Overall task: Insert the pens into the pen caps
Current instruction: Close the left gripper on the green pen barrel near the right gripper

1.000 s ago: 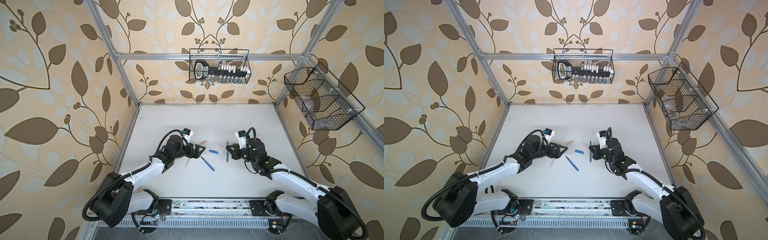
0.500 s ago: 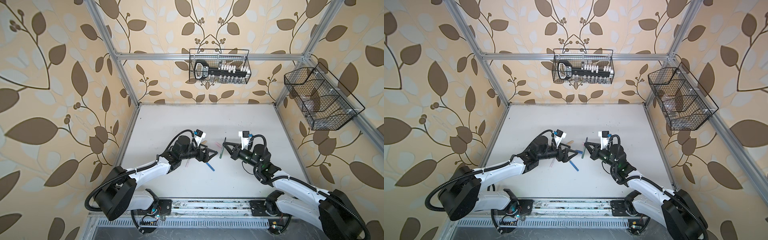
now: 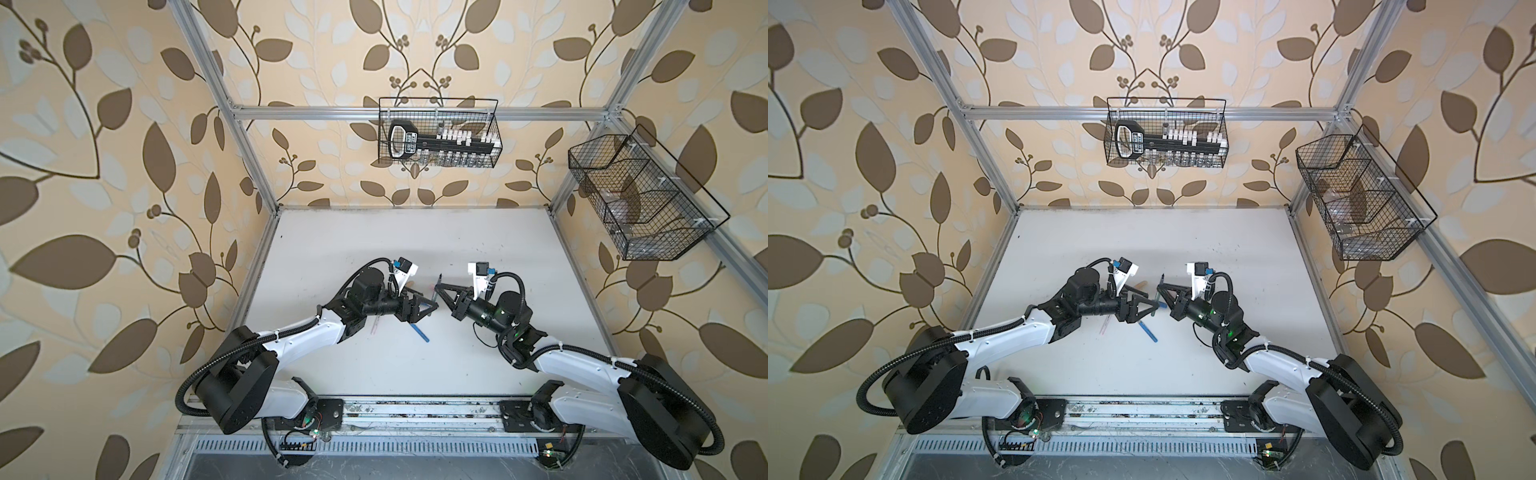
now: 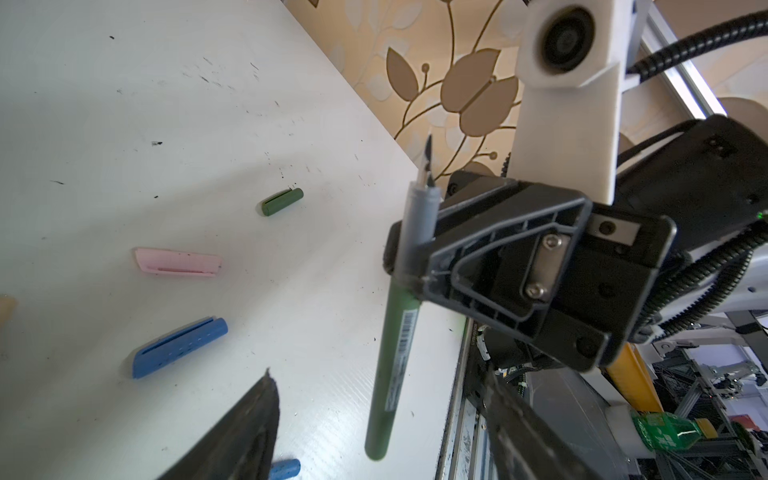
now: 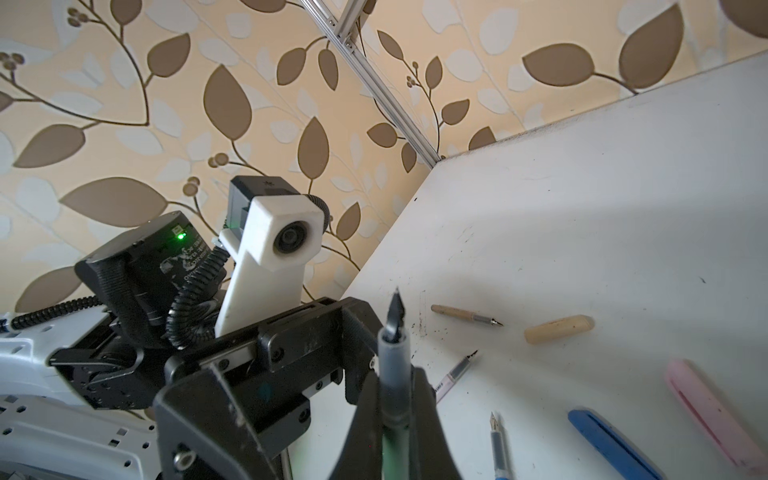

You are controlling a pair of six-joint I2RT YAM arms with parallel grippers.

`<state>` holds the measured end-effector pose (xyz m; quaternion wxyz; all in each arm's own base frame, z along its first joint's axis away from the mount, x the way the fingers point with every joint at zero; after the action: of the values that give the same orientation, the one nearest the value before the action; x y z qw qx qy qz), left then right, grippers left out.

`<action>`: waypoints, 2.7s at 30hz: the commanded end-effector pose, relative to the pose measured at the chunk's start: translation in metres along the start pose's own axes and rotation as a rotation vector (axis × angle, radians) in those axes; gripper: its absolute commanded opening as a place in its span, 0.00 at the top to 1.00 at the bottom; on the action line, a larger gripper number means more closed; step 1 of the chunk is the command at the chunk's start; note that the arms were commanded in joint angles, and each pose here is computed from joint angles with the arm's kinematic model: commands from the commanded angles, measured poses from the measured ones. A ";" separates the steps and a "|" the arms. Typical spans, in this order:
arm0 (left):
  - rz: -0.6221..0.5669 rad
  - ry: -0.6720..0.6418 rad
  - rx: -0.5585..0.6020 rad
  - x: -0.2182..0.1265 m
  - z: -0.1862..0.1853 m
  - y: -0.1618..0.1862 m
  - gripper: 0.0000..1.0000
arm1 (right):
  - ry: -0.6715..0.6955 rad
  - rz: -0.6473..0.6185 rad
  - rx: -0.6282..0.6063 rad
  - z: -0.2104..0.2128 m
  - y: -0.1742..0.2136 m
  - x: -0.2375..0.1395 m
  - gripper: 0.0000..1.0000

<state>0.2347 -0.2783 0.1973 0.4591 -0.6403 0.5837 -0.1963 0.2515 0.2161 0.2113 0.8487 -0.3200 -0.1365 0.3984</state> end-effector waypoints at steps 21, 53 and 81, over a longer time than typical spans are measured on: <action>-0.016 0.075 0.033 0.005 -0.016 -0.019 0.43 | -0.097 -0.104 -0.012 0.022 -0.005 0.004 1.00; 0.032 0.131 0.027 0.010 -0.024 -0.018 0.57 | -0.040 -0.166 -0.057 0.015 -0.003 -0.007 1.00; 0.052 -0.044 0.116 -0.003 -0.011 -0.013 1.00 | -0.011 -0.105 -0.066 0.013 0.002 -0.018 0.93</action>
<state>0.2220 -0.2912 0.2029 0.4830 -0.5907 0.6096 -0.2150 0.2328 0.2166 0.2231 0.8601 -0.3155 -0.1820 0.3570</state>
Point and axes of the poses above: each gripper's point midway between its finger pads, its own x axis out along the fingers, its own z axis along the line the jaws close on, y = z × x, the point moved 4 cm from there along -x, back along the fingers, and after that the axes turned 9 degrees about x, right-handed, at the moved point
